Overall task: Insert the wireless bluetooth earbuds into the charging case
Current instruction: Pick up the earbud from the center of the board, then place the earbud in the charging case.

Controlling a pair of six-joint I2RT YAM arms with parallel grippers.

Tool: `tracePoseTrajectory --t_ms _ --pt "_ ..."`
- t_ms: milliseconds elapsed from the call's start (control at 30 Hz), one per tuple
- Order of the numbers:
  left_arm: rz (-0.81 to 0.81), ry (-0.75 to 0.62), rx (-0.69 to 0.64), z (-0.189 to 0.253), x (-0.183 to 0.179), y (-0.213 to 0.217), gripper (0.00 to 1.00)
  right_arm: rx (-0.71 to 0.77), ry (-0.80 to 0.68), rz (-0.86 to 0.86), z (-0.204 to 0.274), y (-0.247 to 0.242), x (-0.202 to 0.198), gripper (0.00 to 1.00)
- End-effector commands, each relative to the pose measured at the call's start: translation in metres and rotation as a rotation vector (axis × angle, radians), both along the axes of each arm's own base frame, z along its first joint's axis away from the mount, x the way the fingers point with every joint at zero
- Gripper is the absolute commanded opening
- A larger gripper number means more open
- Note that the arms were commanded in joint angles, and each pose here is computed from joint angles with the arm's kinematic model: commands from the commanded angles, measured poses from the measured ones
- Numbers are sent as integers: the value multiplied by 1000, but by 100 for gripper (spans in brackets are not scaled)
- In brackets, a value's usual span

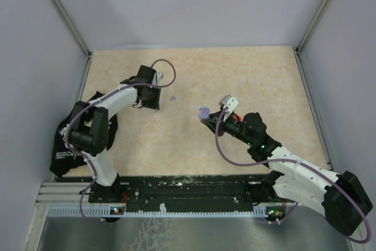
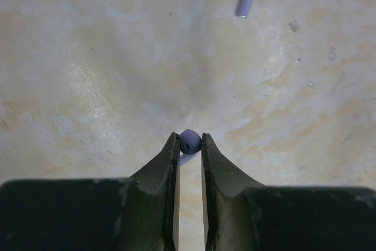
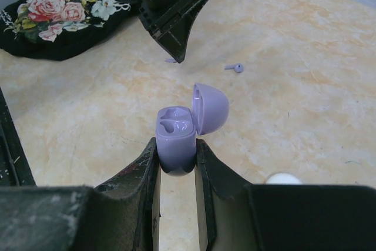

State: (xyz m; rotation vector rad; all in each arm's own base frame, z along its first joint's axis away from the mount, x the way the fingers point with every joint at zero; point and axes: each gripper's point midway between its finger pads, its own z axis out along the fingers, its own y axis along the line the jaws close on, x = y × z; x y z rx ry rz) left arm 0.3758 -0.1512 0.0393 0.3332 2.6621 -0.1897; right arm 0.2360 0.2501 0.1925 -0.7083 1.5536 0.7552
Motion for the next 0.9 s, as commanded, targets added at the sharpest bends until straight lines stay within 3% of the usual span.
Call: tracePoseTrajectory --t_ms 0,367,867 --pt "-39 -126 -172 59 4 -25 14 75 -101 38 34 9 2 0" --pt "-232 -333 -591 172 -29 -78 13 178 -161 69 61 19 2 0" --pt "-430 -448 -1071 286 -106 -106 12 305 -235 118 94 33 -4 0"
